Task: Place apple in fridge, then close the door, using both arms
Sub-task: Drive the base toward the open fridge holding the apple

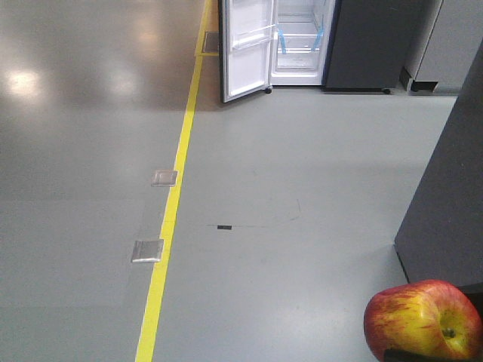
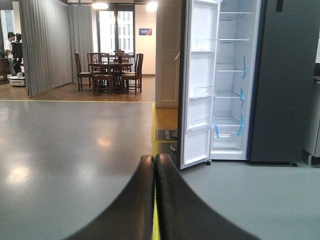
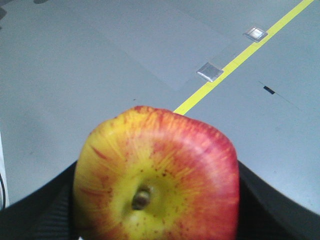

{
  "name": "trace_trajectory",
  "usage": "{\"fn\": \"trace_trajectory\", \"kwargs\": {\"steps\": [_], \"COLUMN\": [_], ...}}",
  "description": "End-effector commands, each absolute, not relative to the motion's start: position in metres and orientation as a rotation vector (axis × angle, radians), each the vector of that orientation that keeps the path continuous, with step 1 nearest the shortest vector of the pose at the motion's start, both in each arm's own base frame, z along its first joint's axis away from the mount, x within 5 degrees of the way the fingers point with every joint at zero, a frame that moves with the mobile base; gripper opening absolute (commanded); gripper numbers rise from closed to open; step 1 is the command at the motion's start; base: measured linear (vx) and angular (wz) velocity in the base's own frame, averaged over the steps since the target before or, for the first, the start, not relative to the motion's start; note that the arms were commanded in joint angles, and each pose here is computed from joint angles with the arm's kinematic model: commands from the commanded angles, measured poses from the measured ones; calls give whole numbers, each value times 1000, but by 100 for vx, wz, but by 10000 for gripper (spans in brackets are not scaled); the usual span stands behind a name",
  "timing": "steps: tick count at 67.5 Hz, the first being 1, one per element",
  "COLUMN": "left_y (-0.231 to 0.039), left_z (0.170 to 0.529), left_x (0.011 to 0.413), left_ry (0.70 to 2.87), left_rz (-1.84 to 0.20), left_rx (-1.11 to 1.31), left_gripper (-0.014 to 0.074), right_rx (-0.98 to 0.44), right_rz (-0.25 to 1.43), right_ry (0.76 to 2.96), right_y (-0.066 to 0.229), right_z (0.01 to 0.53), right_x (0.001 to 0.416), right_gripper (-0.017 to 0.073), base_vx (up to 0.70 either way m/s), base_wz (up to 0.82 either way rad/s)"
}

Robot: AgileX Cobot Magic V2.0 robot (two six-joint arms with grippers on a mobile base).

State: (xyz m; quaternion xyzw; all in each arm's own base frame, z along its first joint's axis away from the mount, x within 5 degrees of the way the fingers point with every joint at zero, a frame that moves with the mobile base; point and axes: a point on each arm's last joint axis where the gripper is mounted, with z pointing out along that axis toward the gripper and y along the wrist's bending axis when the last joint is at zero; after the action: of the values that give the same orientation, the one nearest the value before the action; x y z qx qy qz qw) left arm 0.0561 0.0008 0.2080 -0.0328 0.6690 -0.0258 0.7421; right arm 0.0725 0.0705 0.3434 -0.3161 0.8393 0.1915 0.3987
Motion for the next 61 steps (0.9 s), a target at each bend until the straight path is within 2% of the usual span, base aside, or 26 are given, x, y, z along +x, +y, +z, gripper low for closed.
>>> {"fn": "trace_trajectory", "kwargs": {"steps": [1, 61], "left_y": [0, 0], "left_z": [206, 206], "left_x": [55, 55], "left_ry": [1404, 1404], "left_rz": [-75, -75], "left_rx": [-76, -76], "left_gripper": [-6, -6], "right_rx": [-762, -762], "right_rz": [512, 512], "right_ry": [2035, 2035], "right_y": [72, 72], "right_z": [357, 357], "right_x": [75, 75], "right_gripper": [344, 344], "base_vx": [33, 33], "base_wz": [-3, -2]}}
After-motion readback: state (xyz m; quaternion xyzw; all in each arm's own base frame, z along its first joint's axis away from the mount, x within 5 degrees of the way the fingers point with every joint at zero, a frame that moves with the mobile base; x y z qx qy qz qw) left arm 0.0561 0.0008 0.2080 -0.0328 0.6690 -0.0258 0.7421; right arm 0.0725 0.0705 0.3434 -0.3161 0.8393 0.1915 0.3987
